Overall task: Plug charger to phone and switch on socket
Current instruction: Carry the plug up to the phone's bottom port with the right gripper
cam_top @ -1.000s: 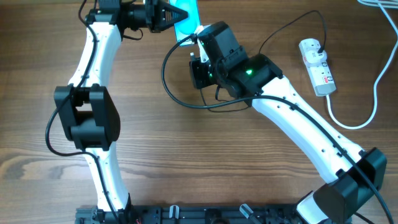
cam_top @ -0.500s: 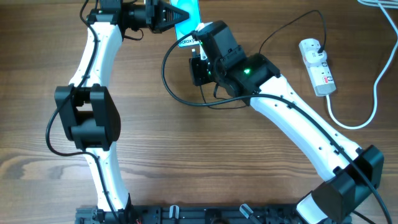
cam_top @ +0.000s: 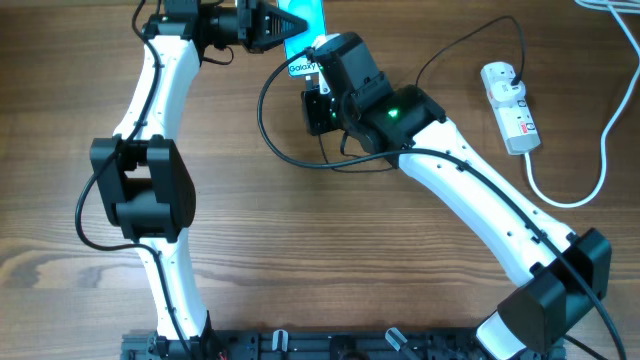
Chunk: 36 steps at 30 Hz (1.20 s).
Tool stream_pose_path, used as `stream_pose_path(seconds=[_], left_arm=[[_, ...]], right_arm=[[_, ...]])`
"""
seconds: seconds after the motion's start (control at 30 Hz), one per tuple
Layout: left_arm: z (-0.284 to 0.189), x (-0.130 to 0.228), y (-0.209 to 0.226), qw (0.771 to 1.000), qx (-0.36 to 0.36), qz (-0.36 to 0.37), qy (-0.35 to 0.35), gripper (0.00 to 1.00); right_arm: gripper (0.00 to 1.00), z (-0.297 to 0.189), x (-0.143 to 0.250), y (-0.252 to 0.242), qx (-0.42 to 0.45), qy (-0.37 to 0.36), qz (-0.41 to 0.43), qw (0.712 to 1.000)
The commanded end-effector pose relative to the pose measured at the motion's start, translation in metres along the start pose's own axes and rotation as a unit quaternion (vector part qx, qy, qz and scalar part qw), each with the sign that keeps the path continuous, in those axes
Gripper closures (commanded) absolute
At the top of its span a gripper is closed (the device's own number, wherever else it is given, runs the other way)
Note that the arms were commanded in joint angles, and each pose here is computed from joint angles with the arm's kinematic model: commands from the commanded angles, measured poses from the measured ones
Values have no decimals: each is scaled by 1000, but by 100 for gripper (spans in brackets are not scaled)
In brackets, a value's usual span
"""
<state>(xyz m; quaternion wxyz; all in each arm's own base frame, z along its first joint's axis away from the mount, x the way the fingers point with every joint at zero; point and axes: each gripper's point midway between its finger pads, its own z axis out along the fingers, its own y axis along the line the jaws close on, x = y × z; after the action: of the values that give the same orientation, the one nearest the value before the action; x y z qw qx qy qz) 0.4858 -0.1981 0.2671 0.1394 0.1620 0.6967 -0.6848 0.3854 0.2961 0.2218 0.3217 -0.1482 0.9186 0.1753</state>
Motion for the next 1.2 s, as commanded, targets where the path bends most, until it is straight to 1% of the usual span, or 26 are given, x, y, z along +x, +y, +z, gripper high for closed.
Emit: stream_pose_path(seconds=[0.0, 0.37, 0.53, 0.63, 0.9, 1.17], left_arm=[[0, -2, -26, 999, 19, 31, 9, 96], [-1, -2, -26, 999, 19, 31, 7, 96], [-1, -2, -26, 999, 19, 31, 7, 96], [-1, -2, -26, 999, 19, 31, 7, 96], [-1, -2, -26, 999, 19, 31, 7, 96], [-1, -2, -26, 999, 19, 29, 7, 96]], right_arm=[[96, 4, -1, -1, 2, 1, 4, 1000], [96, 4, -5, -12, 21, -6, 7, 1000], [96, 4, -6, -11, 18, -8, 8, 1000], [96, 4, -8, -4, 1, -10, 8, 1000], [96, 4, -10, -5, 2, -14, 8, 1000], [96, 3, -24, -1, -4, -44, 2, 999]])
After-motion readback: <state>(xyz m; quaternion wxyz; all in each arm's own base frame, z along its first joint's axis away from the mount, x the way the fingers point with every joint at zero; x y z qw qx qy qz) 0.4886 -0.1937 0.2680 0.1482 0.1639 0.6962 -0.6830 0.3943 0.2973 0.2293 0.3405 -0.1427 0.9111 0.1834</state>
